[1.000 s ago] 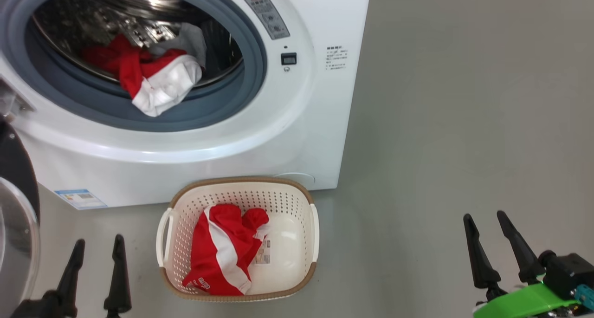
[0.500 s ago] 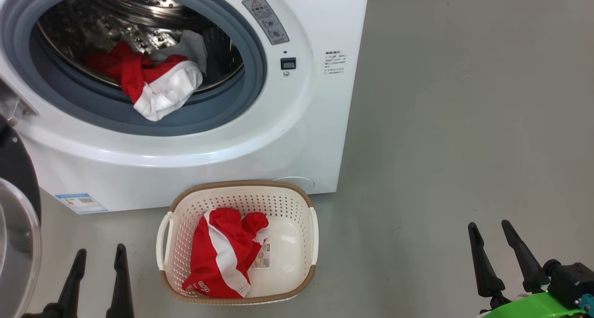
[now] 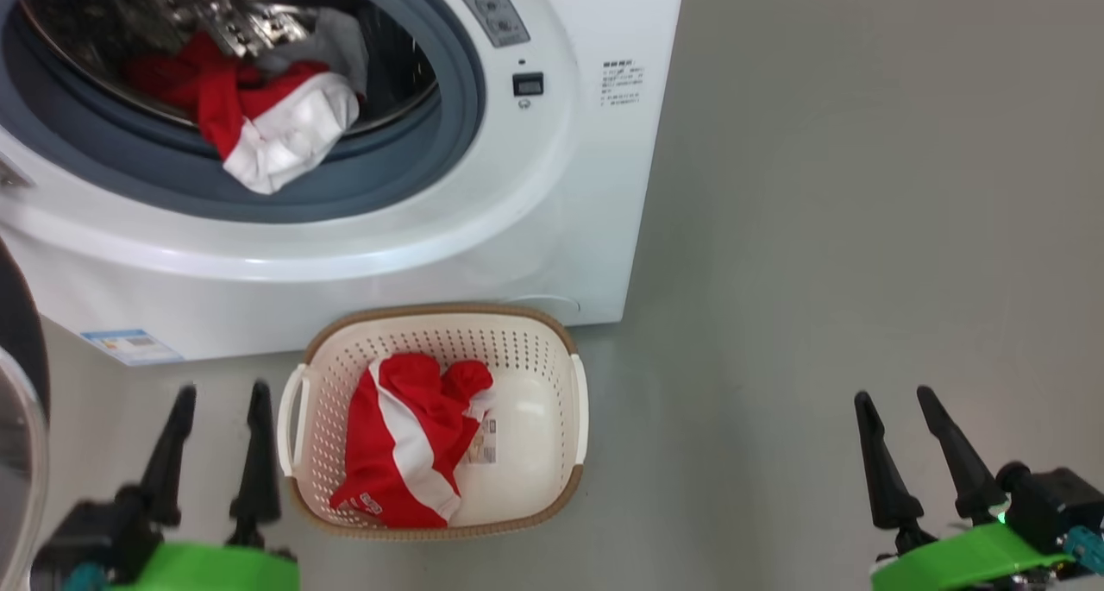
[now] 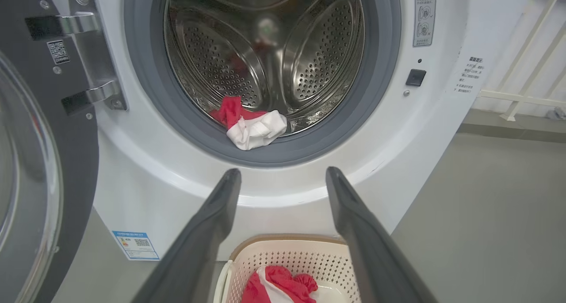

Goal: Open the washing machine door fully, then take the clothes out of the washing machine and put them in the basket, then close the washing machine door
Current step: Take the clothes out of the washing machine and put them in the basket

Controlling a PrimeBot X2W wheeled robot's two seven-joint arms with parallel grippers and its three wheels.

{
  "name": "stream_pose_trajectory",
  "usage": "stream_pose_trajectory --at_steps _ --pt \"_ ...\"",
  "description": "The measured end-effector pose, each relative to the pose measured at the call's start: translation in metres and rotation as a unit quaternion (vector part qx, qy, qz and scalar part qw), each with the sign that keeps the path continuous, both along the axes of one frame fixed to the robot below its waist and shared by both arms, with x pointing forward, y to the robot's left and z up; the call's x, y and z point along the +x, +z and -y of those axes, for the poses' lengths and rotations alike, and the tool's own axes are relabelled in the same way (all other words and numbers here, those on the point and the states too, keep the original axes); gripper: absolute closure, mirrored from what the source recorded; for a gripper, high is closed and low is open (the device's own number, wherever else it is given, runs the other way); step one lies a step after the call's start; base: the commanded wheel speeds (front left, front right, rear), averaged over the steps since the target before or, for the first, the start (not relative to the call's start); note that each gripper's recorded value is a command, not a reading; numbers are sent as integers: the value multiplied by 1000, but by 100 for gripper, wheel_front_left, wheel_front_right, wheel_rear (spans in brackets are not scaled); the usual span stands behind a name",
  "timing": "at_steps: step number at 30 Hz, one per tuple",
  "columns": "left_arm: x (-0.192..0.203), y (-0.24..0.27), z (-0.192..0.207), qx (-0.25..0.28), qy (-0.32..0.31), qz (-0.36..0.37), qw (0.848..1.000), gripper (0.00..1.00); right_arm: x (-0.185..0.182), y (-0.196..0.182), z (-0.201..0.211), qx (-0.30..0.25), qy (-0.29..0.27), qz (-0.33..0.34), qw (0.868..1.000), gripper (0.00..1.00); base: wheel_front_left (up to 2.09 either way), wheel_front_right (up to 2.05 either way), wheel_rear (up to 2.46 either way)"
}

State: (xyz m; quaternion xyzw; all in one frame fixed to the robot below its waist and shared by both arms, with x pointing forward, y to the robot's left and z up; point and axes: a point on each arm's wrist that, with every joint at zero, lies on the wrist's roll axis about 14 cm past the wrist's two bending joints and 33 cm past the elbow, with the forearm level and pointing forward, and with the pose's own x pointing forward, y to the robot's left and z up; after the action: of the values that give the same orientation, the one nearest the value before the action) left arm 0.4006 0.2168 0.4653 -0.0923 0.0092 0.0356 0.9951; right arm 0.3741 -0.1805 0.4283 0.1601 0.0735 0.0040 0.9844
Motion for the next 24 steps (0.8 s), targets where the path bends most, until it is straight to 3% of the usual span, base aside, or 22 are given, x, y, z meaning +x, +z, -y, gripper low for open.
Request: stream_pose_trajectory --at_steps 11,24 --pt "107 10 7 28 -37 33 998 0 45 -19 -4 3 0 -6 1000 0 0 0 0" --pt "196 -46 14 58 -72 -12 996 0 61 -61 16 -8 -28 -49 998 0 0 0 0"
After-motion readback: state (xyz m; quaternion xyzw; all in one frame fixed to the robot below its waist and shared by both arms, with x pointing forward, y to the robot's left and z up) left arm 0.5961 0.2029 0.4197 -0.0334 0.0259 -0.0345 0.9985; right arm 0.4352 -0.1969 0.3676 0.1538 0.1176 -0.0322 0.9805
